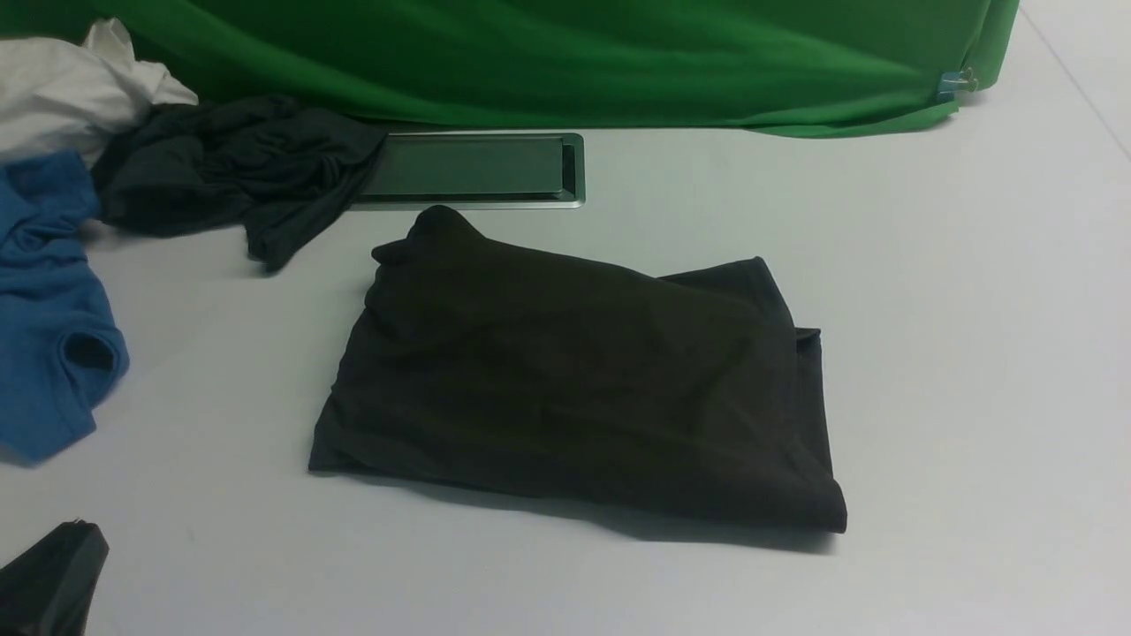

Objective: Fold a long-sleeved shirt on a white desktop.

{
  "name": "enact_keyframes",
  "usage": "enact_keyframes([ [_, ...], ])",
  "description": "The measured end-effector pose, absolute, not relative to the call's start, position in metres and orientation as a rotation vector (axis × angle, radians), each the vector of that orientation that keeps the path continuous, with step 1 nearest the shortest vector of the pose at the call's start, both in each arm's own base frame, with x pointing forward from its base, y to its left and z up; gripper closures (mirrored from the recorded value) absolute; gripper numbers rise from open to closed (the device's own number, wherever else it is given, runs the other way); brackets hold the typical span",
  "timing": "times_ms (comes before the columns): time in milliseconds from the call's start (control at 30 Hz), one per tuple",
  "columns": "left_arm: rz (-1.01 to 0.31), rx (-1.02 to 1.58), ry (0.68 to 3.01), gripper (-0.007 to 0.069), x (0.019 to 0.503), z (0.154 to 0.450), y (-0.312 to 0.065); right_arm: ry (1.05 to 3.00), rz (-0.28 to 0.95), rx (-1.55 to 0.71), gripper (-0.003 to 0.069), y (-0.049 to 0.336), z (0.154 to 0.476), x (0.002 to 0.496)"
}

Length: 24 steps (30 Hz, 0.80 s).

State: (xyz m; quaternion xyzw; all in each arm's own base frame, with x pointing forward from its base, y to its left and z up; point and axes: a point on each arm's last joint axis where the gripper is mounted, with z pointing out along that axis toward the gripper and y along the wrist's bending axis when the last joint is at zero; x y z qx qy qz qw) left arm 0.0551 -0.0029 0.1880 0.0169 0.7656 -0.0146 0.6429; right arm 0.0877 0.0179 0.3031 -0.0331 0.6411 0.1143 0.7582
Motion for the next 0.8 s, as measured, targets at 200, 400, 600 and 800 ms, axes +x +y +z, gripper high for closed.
enact_keyframes([
  [200, -0.033, 0.039, 1.744, 0.0585, 0.055, 0.188, -0.003, 1.387, 0.229, -0.086, 0.0420, 0.017, 0.304, 0.086],
  [400, -0.032, 0.040, 1.744, 0.0585, 0.055, 0.188, -0.003, 1.277, 0.149, -0.049, 0.0419, 0.007, 0.312, 0.066],
  [600, -0.032, 0.040, 1.744, 0.0585, 0.055, 0.188, -0.003, 1.345, 0.010, -0.146, 0.0419, 0.006, 0.301, 0.046],
  [800, -0.032, 0.040, 1.744, 0.0585, 0.055, 0.188, -0.003, 1.560, -0.050, -0.244, 0.0419, 0.009, 0.264, 0.043],
])
